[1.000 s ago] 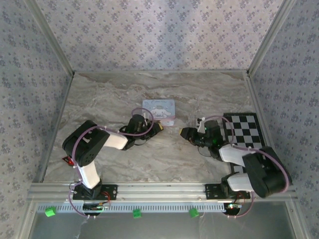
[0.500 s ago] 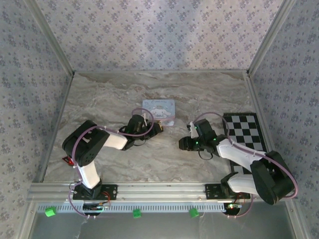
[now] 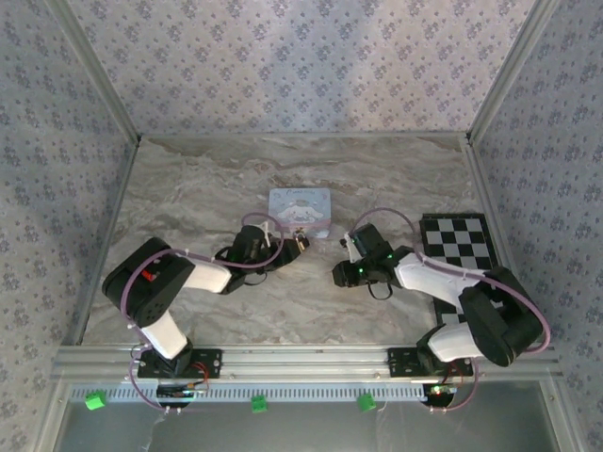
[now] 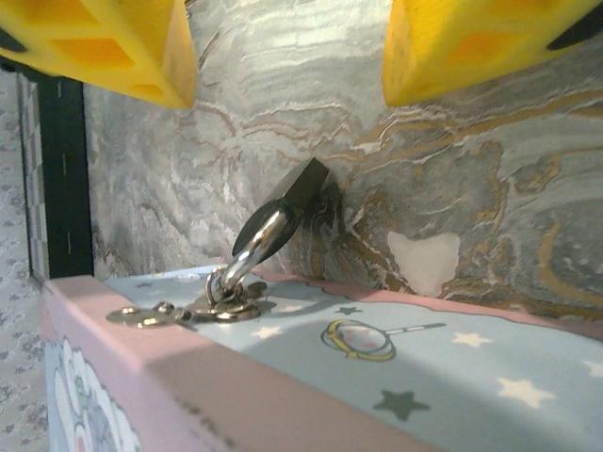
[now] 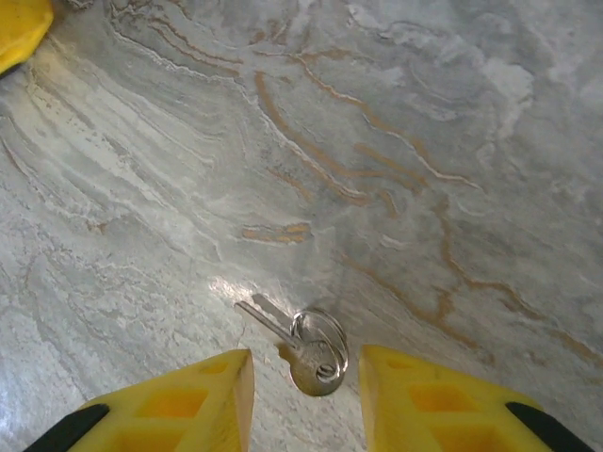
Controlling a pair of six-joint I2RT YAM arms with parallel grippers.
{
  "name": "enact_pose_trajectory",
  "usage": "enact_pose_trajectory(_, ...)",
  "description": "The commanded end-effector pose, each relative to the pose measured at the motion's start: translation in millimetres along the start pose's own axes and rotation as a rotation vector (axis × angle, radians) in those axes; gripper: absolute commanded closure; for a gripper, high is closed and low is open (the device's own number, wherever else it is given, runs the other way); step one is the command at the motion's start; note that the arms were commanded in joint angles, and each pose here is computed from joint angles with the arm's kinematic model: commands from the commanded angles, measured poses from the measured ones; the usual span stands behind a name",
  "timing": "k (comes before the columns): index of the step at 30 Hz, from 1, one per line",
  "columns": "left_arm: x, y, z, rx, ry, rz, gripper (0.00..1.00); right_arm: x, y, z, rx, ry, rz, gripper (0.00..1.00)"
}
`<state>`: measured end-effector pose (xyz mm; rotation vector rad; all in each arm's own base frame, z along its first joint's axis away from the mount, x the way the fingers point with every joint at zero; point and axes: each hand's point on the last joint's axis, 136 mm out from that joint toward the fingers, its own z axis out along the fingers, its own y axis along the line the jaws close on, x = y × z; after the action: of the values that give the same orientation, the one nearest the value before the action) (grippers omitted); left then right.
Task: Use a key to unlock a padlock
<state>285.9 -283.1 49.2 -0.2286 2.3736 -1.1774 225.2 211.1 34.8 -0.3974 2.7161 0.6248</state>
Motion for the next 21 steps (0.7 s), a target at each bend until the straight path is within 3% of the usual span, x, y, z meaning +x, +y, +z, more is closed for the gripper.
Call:
enact_pose_trajectory(1,0,8,-9,-0.028,-0.016,0.034,0.41,0,-5,4,0.064,0.026,-0.034,0.66)
enact_pose_trajectory(11,-2,1,-14,0.009,-0.038,0.056,0.4,6,-4,15,0.132,0.075,-0.098,0.72)
enact_pose_trajectory(21,-1,-2,-17,0.027,-0.042,0.052,0.4,-2,8,10,0.121,0.023,-0.126,0.95)
